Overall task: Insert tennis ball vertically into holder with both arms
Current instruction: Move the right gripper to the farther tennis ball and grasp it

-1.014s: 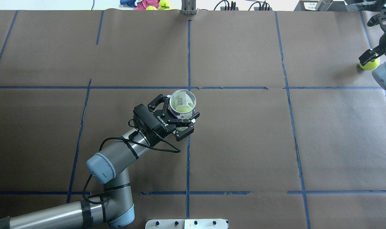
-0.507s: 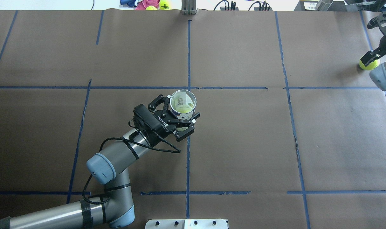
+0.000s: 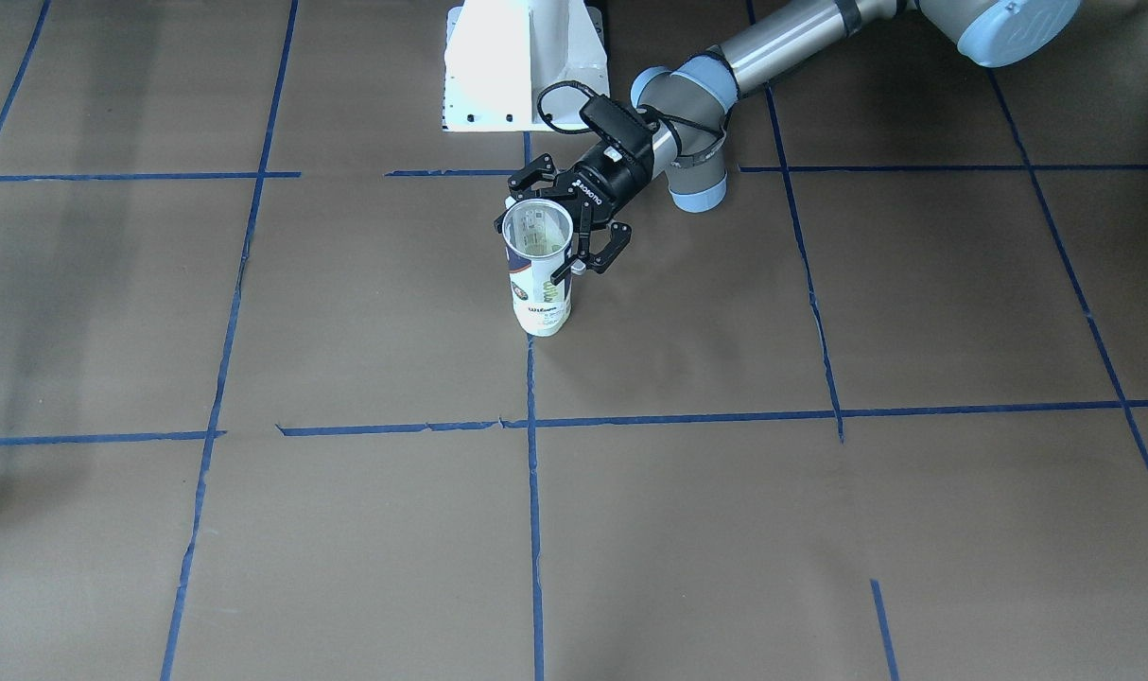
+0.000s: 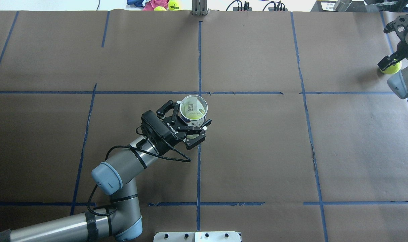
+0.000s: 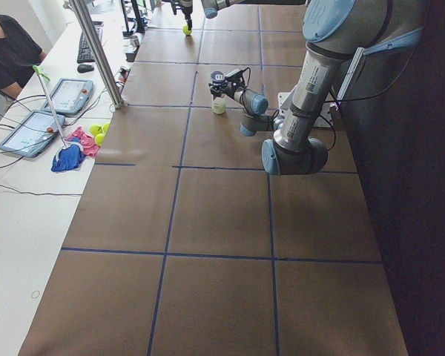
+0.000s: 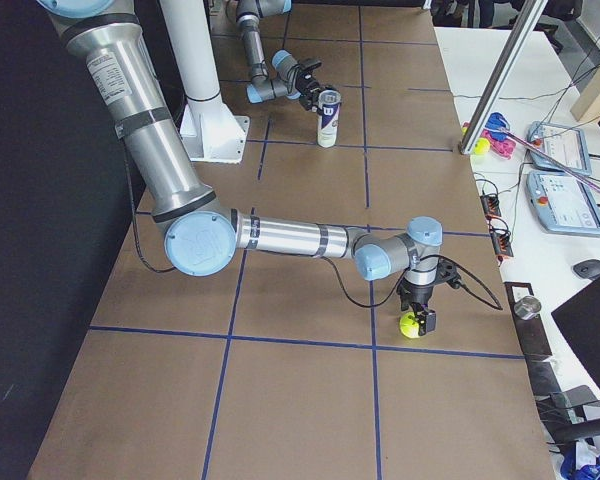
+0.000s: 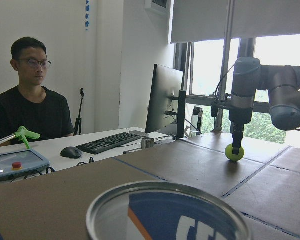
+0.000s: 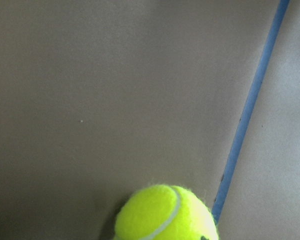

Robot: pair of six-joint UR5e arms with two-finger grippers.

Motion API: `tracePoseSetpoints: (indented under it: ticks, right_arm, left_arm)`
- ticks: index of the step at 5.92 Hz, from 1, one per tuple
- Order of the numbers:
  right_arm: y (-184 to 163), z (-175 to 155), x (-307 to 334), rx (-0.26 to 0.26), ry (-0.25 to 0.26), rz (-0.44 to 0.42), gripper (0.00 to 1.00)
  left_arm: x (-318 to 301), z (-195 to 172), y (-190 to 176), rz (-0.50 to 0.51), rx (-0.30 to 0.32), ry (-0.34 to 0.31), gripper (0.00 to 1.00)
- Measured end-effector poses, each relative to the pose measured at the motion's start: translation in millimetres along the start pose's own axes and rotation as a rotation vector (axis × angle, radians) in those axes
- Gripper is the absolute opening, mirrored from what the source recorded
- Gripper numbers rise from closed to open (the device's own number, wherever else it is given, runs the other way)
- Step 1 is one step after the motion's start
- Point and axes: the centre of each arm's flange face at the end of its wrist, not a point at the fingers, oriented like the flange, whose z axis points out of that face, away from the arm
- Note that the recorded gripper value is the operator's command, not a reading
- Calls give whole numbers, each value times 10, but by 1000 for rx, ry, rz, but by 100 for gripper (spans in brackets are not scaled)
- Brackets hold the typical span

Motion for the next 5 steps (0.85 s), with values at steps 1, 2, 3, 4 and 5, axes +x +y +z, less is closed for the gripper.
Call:
tracePoseSetpoints:
  ticks: [1,2,3,4,5]
  right_arm:
    - [-5,22,-37,1,-1,-6,97]
    - [-1,44,-66,-1,-2,-12,97]
    - [9,69,-79,1,0,-17,97]
    - [25,117,-73,7,8,-23,96]
    - [45,168,-59,10,15,-26,91]
  left_arm:
    - [-2,0,-1,0,0,0,99]
    - [-4,0,-3,0,1,-1,99]
    - [-11,0,-4,1,2,-2,99]
    - [-16,-2,-3,2,1,-2,99]
    - [-25,-1,-6,3,2,-3,99]
